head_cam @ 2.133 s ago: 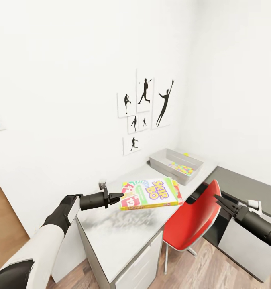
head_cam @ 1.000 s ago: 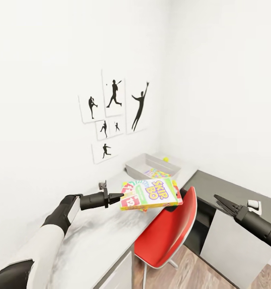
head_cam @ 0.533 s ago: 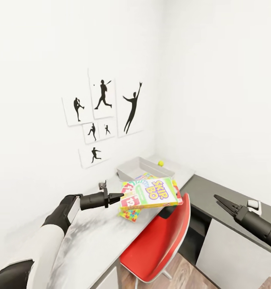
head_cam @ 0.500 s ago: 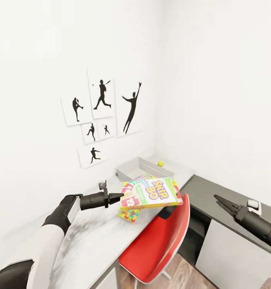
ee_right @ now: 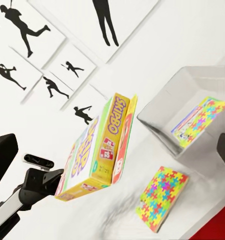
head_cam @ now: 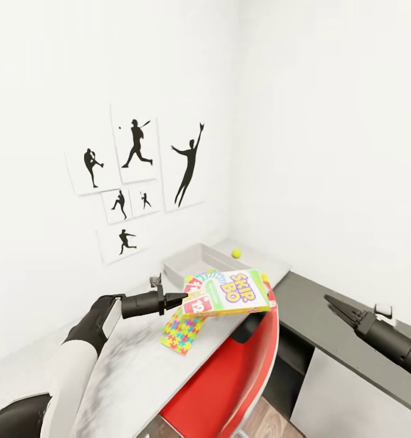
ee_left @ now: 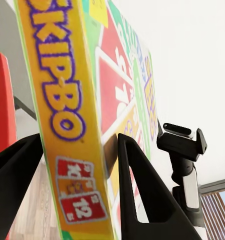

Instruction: Put all the toys in the child's room - the three board games (two on the bed and one on the table), the two jigsaw puzzles on the table, and the tennis ball on the table - inside the toy box on the table in the child's room.

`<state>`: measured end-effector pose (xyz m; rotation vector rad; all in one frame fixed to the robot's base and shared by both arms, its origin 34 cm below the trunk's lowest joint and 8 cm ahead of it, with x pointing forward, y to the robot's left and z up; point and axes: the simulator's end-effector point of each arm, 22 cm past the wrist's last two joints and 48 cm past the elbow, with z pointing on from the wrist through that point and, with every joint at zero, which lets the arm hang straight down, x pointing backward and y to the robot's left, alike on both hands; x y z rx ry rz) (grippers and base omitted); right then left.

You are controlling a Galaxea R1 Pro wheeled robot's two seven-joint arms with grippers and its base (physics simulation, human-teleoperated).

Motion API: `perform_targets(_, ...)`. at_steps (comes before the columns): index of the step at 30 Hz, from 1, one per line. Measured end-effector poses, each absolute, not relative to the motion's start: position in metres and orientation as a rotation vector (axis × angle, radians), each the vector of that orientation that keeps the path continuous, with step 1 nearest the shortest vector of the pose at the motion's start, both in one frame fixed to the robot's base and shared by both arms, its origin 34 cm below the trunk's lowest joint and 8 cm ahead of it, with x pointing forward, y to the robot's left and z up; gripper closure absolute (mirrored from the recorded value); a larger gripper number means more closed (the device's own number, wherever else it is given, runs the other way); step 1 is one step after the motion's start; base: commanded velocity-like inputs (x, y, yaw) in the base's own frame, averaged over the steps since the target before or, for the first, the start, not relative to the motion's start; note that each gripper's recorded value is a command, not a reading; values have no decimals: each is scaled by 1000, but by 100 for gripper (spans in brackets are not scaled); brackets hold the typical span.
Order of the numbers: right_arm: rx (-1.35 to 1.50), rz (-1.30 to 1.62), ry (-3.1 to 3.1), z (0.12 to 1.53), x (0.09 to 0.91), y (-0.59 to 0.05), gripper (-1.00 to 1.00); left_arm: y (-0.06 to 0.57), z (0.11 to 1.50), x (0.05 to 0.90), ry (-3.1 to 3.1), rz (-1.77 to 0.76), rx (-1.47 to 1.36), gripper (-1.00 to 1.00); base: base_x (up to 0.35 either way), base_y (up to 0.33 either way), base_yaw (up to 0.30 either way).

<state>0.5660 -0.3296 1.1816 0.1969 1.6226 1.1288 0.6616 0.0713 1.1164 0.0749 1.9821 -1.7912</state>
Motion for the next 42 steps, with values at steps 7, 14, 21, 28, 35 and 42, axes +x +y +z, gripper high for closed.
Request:
perform_targets(7,197,1128,1623,1181,566,-330,-100,71,1116,662,1982,-1791,75,100,197,-234,249)
perform_targets(14,197,1129,1624,1181,566,-329,-100,71,1116,662,1982,-1791,75,100,196,-234,268)
perform_targets(21,196,1129,1624,1181,566,-329,-100,71,1117,662,1979,-1797,73,100,63,-59,42)
perform_targets(28,196,1130,1623,1181,566,-329,-100,71,1118,662,1979,-1797,73,100,1,-13,0)
perform_targets(35,195,1130,1623,1182,566,-329,-100,71,1117,661,1980,-1795,73,100,90,-183,58)
perform_targets(42,192,1129,1618,1184,565,-329,-100,71,1120,661,1977,-1792,79,100,186,-186,84)
